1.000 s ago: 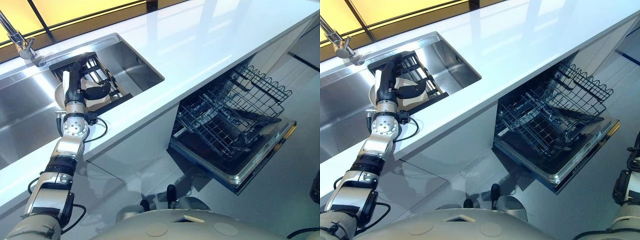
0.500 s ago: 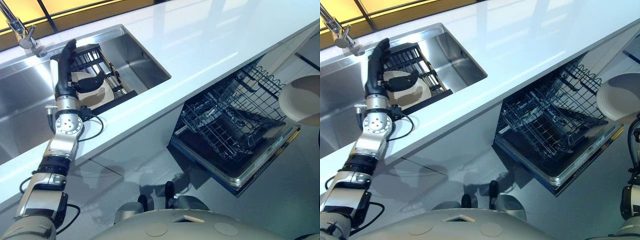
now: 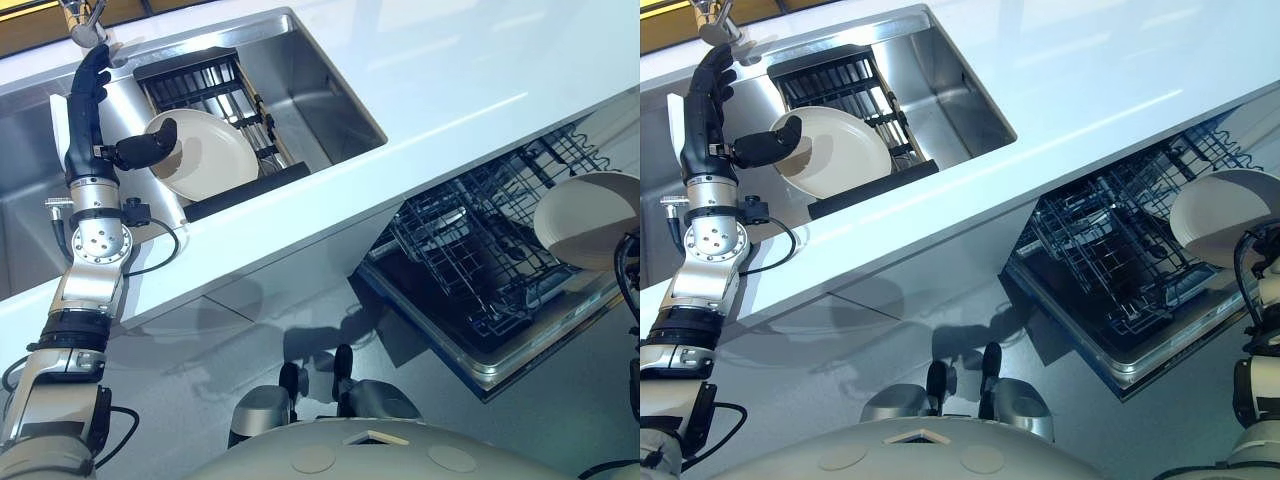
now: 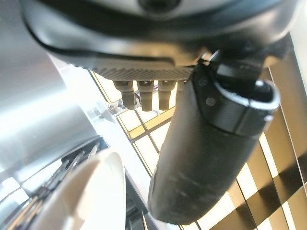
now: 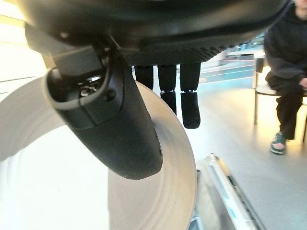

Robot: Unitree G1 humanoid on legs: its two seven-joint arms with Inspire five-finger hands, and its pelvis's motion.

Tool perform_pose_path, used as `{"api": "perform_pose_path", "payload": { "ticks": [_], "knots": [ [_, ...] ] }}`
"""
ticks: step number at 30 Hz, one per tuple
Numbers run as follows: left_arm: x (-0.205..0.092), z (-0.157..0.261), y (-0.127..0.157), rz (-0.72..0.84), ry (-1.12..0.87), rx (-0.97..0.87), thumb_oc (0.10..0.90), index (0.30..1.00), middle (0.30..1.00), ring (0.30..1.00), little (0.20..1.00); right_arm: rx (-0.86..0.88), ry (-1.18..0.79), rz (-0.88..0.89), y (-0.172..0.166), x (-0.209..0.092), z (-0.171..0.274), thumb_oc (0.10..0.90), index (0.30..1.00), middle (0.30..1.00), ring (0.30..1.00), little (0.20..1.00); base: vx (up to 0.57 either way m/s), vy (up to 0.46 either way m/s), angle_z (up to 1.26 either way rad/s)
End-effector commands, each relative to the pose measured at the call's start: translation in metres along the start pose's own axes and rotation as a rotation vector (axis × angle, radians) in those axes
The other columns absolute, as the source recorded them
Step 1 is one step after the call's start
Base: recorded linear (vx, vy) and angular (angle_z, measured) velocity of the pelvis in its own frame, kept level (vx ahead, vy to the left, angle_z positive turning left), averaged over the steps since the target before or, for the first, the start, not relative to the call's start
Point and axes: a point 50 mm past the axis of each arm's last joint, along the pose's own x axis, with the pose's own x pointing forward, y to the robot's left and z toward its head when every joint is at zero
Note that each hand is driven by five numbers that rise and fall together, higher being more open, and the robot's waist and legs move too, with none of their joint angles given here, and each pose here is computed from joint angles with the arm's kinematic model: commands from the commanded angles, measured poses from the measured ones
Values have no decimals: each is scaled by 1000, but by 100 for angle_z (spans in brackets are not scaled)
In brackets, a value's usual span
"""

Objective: Pick up plates and place into dishwasher.

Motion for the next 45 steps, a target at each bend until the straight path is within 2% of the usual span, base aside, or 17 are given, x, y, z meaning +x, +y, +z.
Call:
{"api": "perform_pose_path", "payload": {
  "ticks": [1,8,15,20,28,39,40,42,43,44,45],
  "knots": [
    [20,48,24,70,-268,-21,800,900,900,900,900,-80,-93,-219,-61,6,34,100,300,300,300,200,-16,2,7],
    [29,63,30,107,-341,-47,800,900,900,900,900,-186,-49,-214,-62,8,49,100,300,300,300,200,-45,6,14],
    [32,70,29,118,-372,-73,800,900,900,900,900,-458,84,-45,-32,7,42,100,300,300,300,200,-20,34,19],
    [32,74,26,114,-387,-92,800,900,900,900,900,-571,132,-16,-23,6,41,100,300,300,300,200,2,23,7],
    [32,74,21,108,-386,-119,800,900,900,900,900,-620,100,-28,-26,4,63,100,300,300,300,200,-2,13,2],
    [28,70,13,100,-371,-140,800,900,900,900,900,-563,-33,-38,-13,0,84,100,300,300,300,200,-2,8,1],
    [27,70,12,98,-369,-140,800,900,900,900,900,-553,-47,-36,-12,0,86,232,413,413,413,332,0,0,0],
    [25,68,9,95,-364,-139,800,900,900,900,900,-533,-116,-35,-8,-2,94,402,559,559,559,502,0,0,0],
    [24,68,9,96,-363,-139,800,900,900,900,900,-525,-136,-35,-7,-3,96,715,827,827,827,815,0,0,0],
    [24,67,9,97,-360,-139,800,900,900,900,900,-517,-182,-32,-4,-5,102,800,900,900,900,900,0,0,0],
    [23,66,9,98,-357,-138,800,900,900,900,900,-508,-222,-17,-1,-7,106,800,900,900,900,900,-6,0,-3]
  ]
}}
